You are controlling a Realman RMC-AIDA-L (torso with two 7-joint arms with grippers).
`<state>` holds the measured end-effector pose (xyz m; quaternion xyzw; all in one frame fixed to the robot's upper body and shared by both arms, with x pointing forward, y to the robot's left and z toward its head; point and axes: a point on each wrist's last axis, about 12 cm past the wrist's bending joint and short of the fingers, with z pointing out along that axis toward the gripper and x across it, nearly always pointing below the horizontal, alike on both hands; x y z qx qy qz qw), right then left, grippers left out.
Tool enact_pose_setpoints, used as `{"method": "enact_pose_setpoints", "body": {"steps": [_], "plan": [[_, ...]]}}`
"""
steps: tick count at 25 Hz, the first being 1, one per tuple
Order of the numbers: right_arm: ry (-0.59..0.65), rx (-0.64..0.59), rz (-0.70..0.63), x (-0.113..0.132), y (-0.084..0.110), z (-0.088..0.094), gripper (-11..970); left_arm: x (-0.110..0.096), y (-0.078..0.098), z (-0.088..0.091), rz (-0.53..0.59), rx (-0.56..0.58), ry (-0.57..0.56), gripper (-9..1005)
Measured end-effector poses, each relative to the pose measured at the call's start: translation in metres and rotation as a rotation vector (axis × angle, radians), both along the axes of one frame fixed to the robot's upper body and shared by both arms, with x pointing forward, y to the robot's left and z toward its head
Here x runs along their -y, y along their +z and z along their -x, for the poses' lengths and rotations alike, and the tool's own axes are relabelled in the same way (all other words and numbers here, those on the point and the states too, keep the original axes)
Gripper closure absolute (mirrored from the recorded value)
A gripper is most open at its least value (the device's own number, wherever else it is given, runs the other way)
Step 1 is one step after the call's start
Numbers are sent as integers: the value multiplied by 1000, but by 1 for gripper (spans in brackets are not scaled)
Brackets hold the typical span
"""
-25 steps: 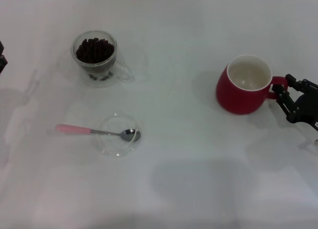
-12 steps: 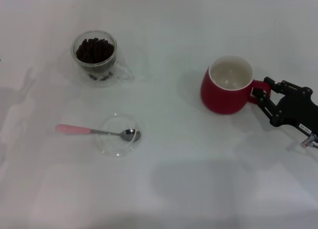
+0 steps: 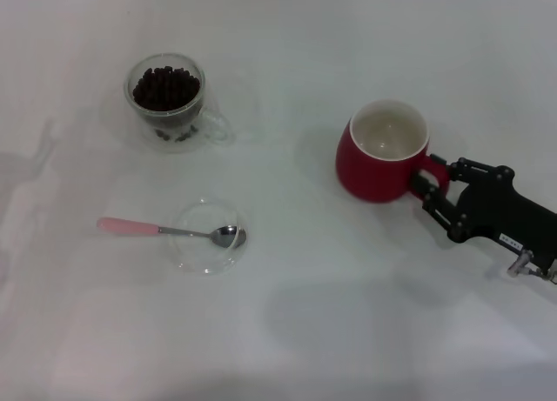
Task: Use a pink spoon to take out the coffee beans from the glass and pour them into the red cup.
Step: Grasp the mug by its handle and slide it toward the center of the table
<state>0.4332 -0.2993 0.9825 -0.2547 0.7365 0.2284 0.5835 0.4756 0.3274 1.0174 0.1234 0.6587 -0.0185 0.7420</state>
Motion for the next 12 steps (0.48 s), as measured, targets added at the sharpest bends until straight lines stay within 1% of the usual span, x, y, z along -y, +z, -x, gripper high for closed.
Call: {"method": "enact_pose_setpoints", "body": {"steps": [7,12], "plan": [[72,-3,15,-7,0,1,627,-2,-1,2,-1,-5,7,120],[115,-14,12,-12,-1,2,627,-7,-1,5,-16,-7,20,119]]}}
